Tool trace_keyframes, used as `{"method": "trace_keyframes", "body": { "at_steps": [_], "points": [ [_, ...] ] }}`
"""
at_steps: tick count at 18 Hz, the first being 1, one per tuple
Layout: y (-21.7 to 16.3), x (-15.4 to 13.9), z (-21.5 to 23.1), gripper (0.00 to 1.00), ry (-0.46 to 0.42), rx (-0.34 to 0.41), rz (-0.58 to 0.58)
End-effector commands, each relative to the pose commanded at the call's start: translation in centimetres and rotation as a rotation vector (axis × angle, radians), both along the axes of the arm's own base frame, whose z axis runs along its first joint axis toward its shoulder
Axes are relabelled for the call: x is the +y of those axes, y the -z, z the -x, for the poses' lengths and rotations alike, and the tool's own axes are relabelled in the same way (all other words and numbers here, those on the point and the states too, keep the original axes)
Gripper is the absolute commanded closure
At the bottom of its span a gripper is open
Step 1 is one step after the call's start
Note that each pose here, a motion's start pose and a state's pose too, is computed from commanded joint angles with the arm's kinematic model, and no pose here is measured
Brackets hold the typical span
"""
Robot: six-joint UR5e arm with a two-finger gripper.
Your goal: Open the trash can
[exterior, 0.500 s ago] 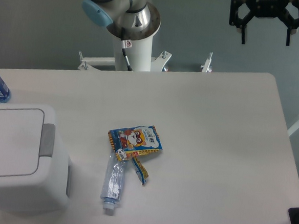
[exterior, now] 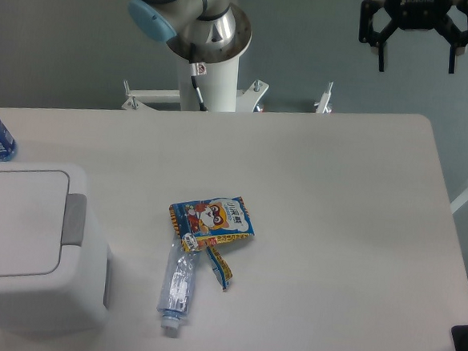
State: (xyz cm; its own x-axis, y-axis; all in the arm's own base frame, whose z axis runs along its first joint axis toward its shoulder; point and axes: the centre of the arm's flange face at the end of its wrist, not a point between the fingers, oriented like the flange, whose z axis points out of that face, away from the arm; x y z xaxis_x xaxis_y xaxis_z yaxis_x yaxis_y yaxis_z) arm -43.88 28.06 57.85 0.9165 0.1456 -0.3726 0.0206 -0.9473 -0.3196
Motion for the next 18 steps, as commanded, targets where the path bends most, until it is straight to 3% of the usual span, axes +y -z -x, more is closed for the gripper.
{"method": "trace_keyframes", "body": {
  "at_steps": [8, 13, 18],
  "points": [
    [0.9, 8.3, -5.6, 0.00, -0.178, -0.105, -0.090],
    [2.1, 14.9, -9.3, 0.00, -0.319, -0.198, -0.221],
    [3.8, 19.3, -12.7, 0.00, -0.341, -0.269, -0.241]
  ]
}}
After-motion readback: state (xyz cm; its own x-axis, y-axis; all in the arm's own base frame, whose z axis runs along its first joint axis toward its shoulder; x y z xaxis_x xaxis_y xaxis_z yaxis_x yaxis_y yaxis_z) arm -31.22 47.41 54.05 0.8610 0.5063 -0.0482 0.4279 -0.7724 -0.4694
